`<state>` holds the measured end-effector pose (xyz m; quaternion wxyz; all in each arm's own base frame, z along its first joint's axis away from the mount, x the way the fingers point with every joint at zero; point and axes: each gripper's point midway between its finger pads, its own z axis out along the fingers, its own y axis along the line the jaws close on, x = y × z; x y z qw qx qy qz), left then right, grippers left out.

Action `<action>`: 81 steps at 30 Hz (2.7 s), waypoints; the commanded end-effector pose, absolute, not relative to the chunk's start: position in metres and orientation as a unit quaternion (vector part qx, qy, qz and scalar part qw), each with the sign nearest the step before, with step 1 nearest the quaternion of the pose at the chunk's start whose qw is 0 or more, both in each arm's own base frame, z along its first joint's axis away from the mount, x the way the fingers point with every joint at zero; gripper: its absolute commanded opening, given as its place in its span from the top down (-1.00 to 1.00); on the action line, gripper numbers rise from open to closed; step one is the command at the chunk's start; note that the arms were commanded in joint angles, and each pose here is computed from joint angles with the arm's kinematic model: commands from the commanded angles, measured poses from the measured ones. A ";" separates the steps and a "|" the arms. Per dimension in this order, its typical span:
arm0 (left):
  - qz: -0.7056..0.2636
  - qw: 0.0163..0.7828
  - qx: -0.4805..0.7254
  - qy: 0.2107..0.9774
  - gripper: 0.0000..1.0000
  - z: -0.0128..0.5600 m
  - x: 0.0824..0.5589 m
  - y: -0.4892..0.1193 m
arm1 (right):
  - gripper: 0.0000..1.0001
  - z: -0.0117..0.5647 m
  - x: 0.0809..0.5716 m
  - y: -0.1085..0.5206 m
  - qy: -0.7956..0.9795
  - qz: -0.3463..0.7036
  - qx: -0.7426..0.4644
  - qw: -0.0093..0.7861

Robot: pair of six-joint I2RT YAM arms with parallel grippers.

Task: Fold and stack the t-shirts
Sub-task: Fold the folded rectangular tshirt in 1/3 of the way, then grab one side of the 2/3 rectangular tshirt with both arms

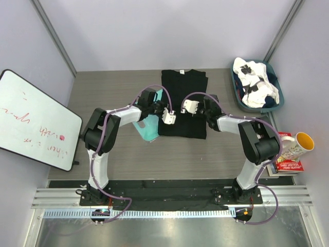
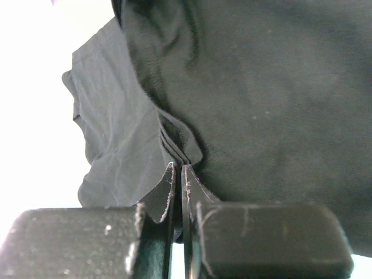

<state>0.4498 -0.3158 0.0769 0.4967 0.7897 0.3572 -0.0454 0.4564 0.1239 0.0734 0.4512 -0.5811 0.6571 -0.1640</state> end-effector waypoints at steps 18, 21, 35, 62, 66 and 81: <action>0.106 0.661 0.654 0.351 -0.50 0.162 0.499 -0.294 | -0.40 0.168 0.516 0.079 0.663 -0.316 -0.393 0.554; 0.102 0.658 0.664 0.340 -0.50 0.168 0.482 -0.286 | -0.40 0.171 0.502 0.083 0.676 -0.283 -0.415 0.539; -0.057 0.489 0.826 0.275 -1.00 0.079 0.323 -0.254 | -0.43 0.077 0.324 0.126 0.651 -0.008 -0.651 0.390; -0.072 0.436 0.848 0.291 -0.92 0.033 0.335 -0.277 | -0.08 0.034 0.303 0.146 0.602 0.019 -0.710 0.364; -0.076 0.429 0.851 0.294 -0.60 0.030 0.335 -0.279 | 0.13 0.026 0.305 0.145 0.599 0.012 -0.711 0.368; -0.135 0.367 0.864 0.316 1.00 0.032 0.309 -0.277 | 0.88 0.033 0.317 0.147 0.587 -0.002 -0.717 0.375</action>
